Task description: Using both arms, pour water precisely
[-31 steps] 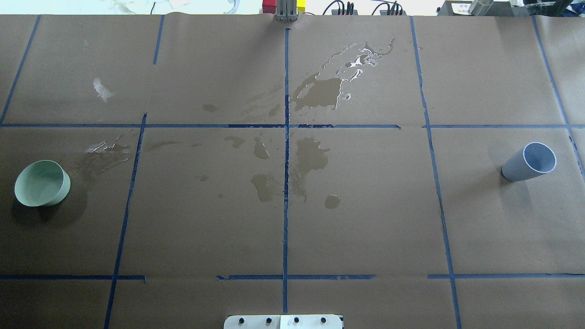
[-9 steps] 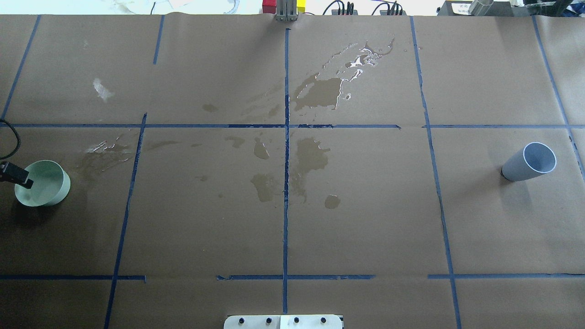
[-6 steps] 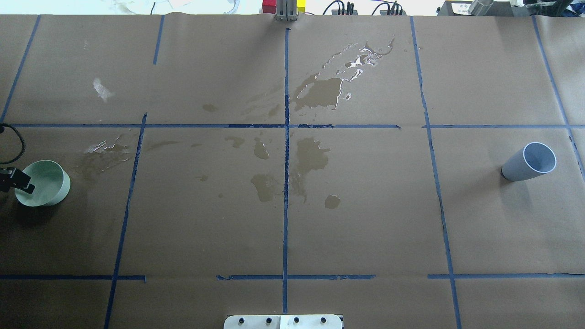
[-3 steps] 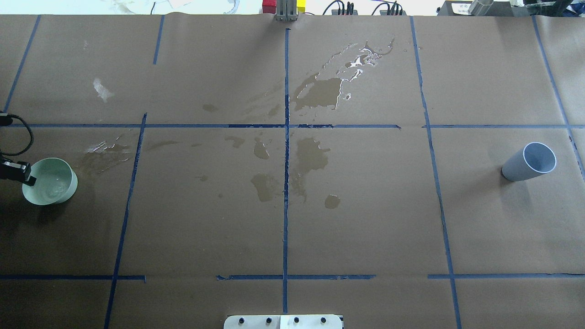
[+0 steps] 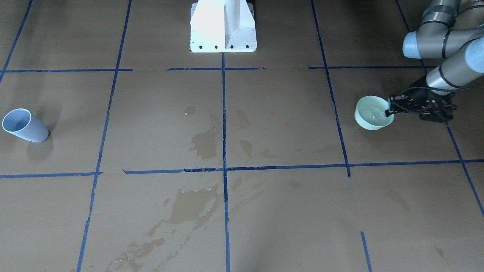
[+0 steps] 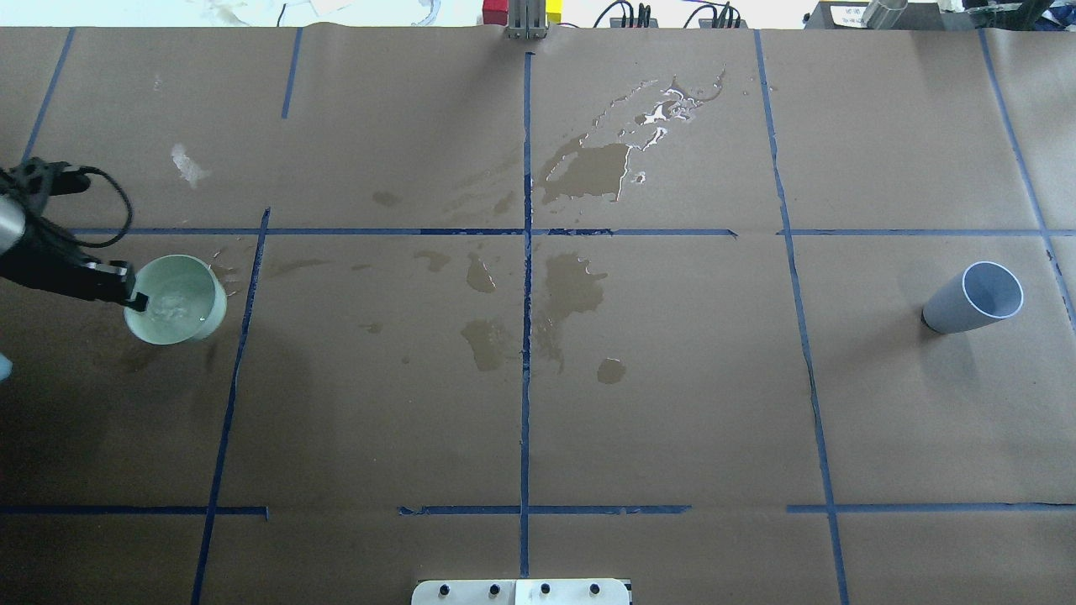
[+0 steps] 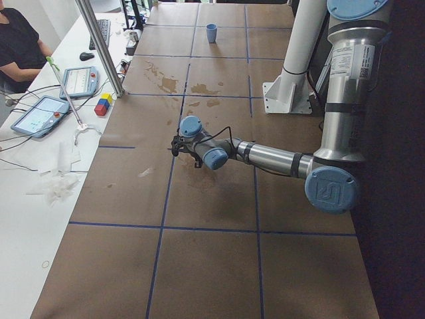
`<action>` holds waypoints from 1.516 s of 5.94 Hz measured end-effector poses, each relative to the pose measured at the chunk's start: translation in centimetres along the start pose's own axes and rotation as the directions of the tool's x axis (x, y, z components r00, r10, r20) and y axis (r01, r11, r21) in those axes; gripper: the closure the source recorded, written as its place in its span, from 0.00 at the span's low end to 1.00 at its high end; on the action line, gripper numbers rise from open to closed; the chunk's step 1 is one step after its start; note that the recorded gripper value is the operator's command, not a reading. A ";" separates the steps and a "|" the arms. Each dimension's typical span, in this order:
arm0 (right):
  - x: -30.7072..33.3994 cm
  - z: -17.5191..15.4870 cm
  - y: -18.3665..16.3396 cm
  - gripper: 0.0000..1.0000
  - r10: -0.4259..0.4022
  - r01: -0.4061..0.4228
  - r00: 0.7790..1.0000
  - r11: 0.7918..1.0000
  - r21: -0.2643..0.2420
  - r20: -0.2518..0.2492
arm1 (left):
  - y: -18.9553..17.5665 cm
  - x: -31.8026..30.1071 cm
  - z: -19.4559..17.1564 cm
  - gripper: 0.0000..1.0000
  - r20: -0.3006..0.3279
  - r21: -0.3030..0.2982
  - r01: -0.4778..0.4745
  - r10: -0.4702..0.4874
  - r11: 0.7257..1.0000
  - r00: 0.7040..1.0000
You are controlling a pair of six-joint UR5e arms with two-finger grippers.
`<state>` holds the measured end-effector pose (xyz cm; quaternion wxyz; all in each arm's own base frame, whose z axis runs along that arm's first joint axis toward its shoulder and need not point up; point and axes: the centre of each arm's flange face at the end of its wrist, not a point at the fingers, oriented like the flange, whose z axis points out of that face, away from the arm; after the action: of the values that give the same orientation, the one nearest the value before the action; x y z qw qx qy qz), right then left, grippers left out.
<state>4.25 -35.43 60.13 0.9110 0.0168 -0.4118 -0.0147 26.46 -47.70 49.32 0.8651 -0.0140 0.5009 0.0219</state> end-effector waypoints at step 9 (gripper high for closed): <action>-1.0 -0.4 -0.3 0.00 -0.024 0.023 0.998 0.999 0.028 0.063 | -0.7 38.5 13.0 0.99 0.048 0.010 0.055 -0.056 0.998 0.997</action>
<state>3.85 -35.69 59.10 0.8970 0.0335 -0.4403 -0.0203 56.91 -46.90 22.42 0.8774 -0.0237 0.4791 -0.0038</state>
